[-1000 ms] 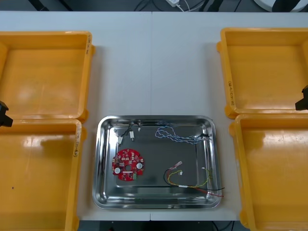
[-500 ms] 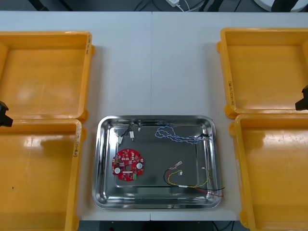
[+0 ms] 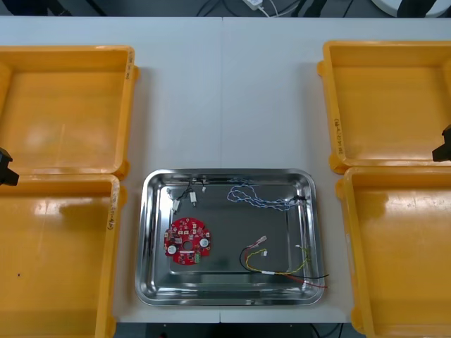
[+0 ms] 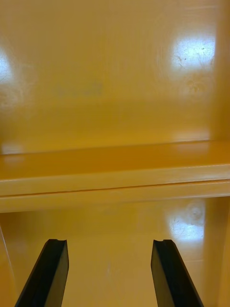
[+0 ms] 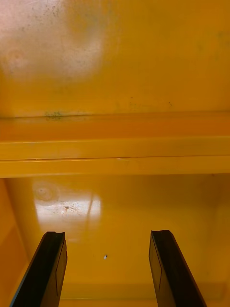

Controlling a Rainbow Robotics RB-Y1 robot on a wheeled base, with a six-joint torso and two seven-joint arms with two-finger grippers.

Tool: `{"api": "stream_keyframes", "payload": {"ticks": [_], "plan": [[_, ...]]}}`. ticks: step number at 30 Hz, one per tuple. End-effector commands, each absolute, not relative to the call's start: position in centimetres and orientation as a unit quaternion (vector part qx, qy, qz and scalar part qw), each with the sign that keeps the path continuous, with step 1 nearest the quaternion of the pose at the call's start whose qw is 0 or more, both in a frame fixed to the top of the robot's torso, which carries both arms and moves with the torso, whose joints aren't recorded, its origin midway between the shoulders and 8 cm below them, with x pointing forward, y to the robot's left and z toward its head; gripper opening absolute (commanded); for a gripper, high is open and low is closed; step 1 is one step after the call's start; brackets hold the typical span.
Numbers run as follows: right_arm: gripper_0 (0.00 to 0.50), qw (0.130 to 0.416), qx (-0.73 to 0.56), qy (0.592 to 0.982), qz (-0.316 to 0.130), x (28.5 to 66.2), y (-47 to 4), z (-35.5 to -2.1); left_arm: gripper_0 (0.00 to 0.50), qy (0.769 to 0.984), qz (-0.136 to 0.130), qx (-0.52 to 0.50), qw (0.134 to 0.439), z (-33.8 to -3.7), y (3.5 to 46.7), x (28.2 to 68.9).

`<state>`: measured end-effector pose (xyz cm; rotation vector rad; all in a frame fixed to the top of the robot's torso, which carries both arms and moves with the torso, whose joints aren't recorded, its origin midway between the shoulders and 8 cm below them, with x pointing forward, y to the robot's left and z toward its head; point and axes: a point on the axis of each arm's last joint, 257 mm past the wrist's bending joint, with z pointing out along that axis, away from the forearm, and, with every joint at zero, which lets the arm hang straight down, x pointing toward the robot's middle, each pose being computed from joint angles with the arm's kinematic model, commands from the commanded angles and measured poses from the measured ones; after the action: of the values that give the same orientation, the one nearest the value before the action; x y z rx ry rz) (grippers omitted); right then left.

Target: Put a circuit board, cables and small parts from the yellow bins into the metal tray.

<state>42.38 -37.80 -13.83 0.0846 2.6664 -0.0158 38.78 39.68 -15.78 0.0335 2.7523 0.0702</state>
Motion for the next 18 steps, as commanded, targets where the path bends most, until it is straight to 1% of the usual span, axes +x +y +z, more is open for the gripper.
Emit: {"api": "stream_keyframes", "payload": {"ticks": [1, 18], "plan": [[0.5, 0.255, 0.04, 0.966, -0.028, 42.58, -39.83, -11.74, 0.5, 0.978, 0.055, 0.041, 0.198, -14.27, 41.63, 38.38], [0.5, 0.255, 0.04, 0.966, -0.028, 42.58, -39.83, -11.74, 0.5, 0.978, 0.055, 0.041, 0.198, -14.27, 41.63, 38.38]]}}
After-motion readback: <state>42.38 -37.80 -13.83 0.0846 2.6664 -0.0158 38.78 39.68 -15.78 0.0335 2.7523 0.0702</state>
